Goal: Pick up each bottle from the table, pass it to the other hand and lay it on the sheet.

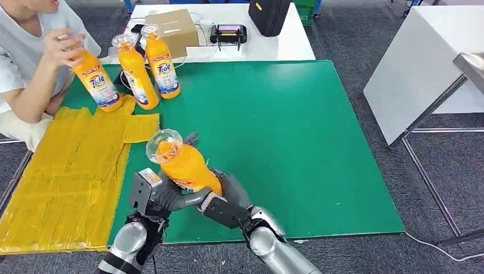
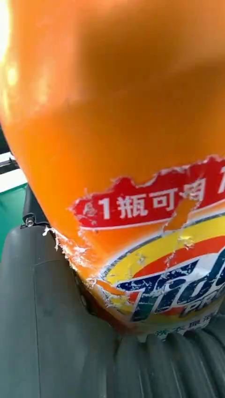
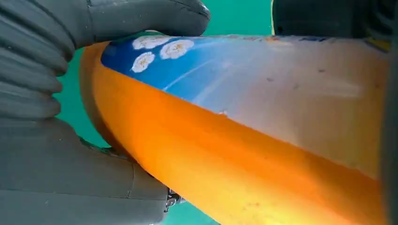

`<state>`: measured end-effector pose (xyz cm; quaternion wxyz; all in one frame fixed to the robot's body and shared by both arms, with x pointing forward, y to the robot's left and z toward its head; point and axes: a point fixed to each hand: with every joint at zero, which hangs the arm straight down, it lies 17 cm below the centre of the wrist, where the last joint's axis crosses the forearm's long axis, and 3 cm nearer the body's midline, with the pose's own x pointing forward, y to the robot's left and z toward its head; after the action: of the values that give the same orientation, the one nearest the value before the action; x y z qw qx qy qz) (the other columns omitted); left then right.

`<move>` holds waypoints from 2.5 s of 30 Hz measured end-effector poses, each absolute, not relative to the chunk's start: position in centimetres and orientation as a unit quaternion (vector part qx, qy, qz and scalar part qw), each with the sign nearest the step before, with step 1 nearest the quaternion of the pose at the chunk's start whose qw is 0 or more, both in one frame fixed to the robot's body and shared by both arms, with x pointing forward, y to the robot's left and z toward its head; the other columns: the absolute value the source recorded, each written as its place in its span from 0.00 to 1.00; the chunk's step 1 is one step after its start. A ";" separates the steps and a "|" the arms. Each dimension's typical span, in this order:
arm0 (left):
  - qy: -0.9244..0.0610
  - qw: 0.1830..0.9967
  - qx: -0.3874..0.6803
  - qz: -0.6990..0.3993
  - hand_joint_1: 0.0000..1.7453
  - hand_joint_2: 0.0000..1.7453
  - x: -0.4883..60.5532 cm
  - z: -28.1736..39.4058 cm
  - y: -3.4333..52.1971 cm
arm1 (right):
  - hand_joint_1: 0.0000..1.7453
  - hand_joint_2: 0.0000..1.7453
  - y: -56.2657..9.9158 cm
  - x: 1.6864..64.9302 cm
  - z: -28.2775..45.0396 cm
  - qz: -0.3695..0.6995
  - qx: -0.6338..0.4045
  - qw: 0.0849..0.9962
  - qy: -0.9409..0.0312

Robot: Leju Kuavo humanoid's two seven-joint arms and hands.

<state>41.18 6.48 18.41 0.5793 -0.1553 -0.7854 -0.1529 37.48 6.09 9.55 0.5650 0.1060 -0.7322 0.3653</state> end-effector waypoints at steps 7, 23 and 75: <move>-0.785 0.581 -0.152 -0.152 1.00 1.00 41.2 18.1 6.6 | 1.00 1.00 6.2 37.5 8.9 0.372 0.107 0.568 -0.726; -0.782 0.585 -0.151 -0.152 1.00 1.00 41.3 17.6 6.6 | 1.00 1.00 6.4 37.1 8.1 0.381 0.109 0.569 -0.720; -0.383 0.416 0.643 -0.516 1.00 1.00 55.9 11.1 43.0 | 0.00 1.00 -16.3 33.3 31.1 0.060 0.020 0.360 -0.931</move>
<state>55.94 42.97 11.05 0.4164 0.6430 -0.3833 -0.5160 33.28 -16.28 31.12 0.3601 0.0204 -0.9307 0.0603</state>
